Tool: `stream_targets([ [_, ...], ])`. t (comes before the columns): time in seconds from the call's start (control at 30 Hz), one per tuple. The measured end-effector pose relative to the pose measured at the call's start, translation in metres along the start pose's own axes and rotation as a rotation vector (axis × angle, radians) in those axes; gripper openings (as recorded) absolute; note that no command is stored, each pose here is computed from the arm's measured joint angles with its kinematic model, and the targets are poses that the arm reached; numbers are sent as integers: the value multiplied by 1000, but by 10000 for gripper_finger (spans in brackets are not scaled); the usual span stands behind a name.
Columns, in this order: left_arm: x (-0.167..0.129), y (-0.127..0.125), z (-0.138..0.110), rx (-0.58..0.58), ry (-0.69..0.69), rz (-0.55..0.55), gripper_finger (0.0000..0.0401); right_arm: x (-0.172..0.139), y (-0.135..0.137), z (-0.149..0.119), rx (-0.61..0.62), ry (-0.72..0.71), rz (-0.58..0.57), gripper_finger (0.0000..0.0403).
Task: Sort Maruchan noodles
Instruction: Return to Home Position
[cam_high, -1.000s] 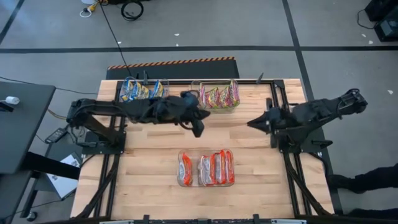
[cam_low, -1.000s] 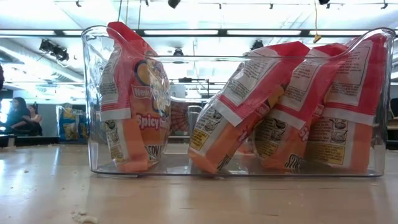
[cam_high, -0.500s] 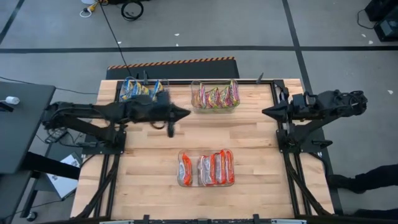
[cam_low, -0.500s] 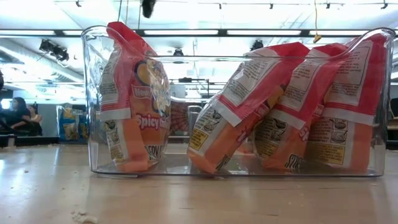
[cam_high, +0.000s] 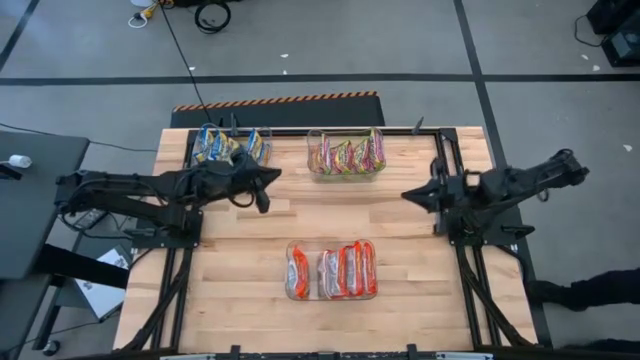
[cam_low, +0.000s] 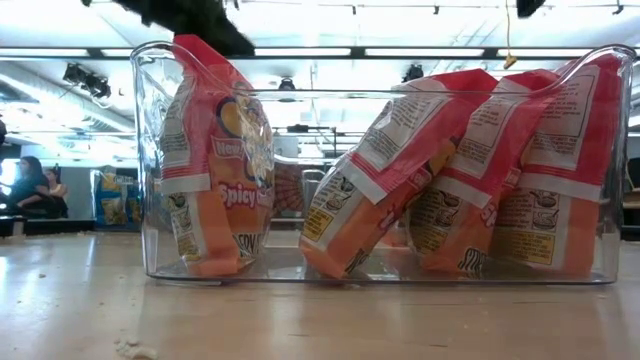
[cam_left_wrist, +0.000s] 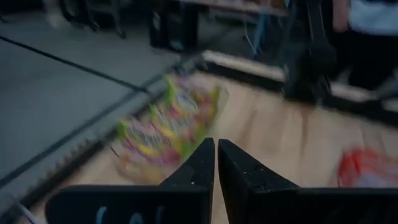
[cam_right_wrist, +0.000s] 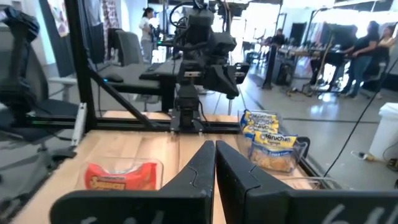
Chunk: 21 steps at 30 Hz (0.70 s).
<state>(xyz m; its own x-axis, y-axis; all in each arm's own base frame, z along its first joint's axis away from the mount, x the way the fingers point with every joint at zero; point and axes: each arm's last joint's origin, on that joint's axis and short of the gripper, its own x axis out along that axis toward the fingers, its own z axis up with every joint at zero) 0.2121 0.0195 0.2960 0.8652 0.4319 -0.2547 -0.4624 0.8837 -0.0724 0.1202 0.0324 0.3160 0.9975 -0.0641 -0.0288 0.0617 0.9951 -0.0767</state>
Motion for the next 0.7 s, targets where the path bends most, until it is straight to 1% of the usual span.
stream_targets([
  [0.1,-5,3,-21,7,56,-88,26,5,2,-20,-6,-21,-12,20],
  [0.13,-8,4,-27,-4,49,-134,26,4,2,-24,-7,-23,-12,20],
  [0.2,-15,7,-39,-18,3,-214,27,1,1,-31,-8,-22,-10,21],
  [0.23,-18,9,-43,-7,-33,-258,27,-1,1,-34,-7,-26,-2,21],
  [0.3,-28,12,-49,16,-116,-338,27,-7,-1,-38,-1,-42,37,20],
  [0.37,-38,15,-52,32,-172,-387,27,-15,-2,-40,9,-49,84,20],
  [0.43,-47,20,-56,56,-189,-391,27,-21,-4,-45,29,-29,117,20],
  [0.5,-53,24,-62,73,-177,-373,27,-27,-7,-49,43,-1,113,21],
  [0.6,-59,29,-61,19,-199,-304,27,-37,-13,-52,56,-1,76,20],
  [0.7,-64,32,-60,-3,-215,-280,27,-47,-17,-52,81,-34,94,19],
])
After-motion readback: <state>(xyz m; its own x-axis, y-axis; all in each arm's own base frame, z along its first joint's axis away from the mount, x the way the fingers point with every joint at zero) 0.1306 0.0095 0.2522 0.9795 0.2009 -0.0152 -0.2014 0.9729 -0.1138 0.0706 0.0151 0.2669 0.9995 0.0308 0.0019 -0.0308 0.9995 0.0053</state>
